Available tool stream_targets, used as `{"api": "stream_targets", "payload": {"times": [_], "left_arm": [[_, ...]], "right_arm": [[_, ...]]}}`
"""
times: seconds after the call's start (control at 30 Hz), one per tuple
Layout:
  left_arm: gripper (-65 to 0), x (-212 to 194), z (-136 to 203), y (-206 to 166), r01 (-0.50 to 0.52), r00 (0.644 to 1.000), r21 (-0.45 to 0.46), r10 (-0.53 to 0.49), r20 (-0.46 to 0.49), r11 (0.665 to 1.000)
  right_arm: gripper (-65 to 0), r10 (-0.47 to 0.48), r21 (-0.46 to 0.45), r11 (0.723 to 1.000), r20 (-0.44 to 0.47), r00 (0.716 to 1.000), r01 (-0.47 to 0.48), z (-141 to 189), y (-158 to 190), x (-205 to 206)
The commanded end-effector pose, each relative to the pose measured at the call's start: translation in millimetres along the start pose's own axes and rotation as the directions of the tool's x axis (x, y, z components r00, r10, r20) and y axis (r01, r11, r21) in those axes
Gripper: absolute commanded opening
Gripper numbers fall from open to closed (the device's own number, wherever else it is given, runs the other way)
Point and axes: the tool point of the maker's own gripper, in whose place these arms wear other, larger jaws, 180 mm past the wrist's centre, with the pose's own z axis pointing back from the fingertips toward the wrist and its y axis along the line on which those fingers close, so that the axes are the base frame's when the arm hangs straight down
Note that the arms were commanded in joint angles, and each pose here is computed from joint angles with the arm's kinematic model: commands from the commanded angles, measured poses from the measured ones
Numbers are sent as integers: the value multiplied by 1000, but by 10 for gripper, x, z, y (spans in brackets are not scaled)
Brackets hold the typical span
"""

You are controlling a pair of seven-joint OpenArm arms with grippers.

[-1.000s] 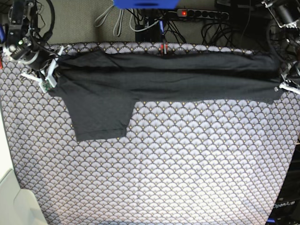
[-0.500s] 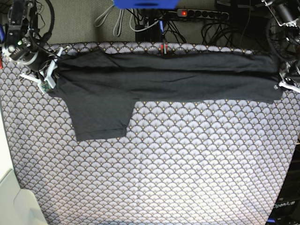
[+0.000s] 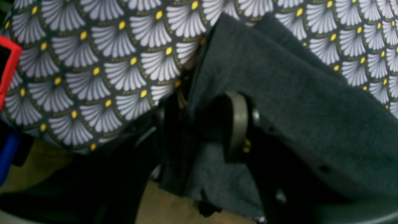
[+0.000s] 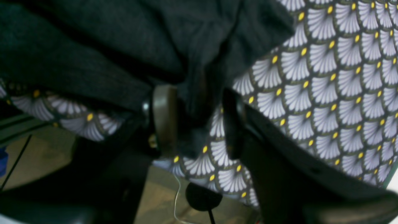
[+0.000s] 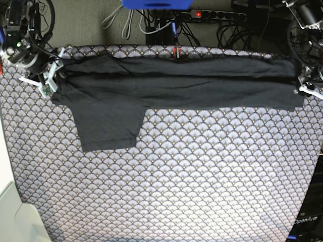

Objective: Fold the T-shirt properly
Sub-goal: 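Release the folded edge and raise the right gripper, then grasp the hanging sleeve with the right gripper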

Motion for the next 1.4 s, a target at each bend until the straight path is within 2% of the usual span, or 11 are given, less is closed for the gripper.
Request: {"api": "stream_targets", "payload": {"times": [0.0, 0.17, 0.33, 0.5, 0.63, 0.77, 0.97, 1.13, 1.23, 1.37], "left_arm": [[-417, 183, 73, 53, 16, 999, 12, -16, 44, 1000], [-417, 178, 75, 59, 15, 999, 13, -15, 44, 1000], [-416, 166, 75, 62, 15, 999, 13, -15, 39, 1000], [-416, 161, 75, 62, 15, 999, 13, -15, 36, 1000], [-415, 161, 75, 62, 15, 999, 13, -15, 36, 1000], [-415, 154, 70, 54, 15, 999, 12, -15, 35, 1000], [-415, 77, 75, 91, 19, 1000, 20, -19, 18, 1000], [-415, 61, 67, 79, 16, 1000, 17, -16, 16, 1000], [-415, 56, 64, 75, 15, 1000, 16, -15, 16, 1000], [-415, 51, 62, 71, 14, 1000, 15, -14, 15, 1000]], "right_arm": [[-390, 10, -40, 999, 30, 1000, -9, 83, -161, 76], [-390, -24, -118, 993, 37, 999, 28, 210, -441, 43], [-390, -28, -193, 980, 101, 995, 47, 289, -739, 305], [-388, 4, -213, 977, 111, 994, 20, 234, -878, 698], [-387, 69, -181, 983, 144, 987, -42, 111, -784, 1117], [-387, 93, -102, 992, 147, 985, -79, -190, -674, 1396], [-388, -17, 5, 1000, 57, 998, 17, -737, -857, 1468], [-389, -57, 66, 996, 73, 996, 52, -982, -853, 1585], [-389, -45, 110, 993, 84, 995, 36, -1105, -679, 1665], [-389, -78, 144, 988, 101, 992, 63, -1203, -594, 1709]]}}
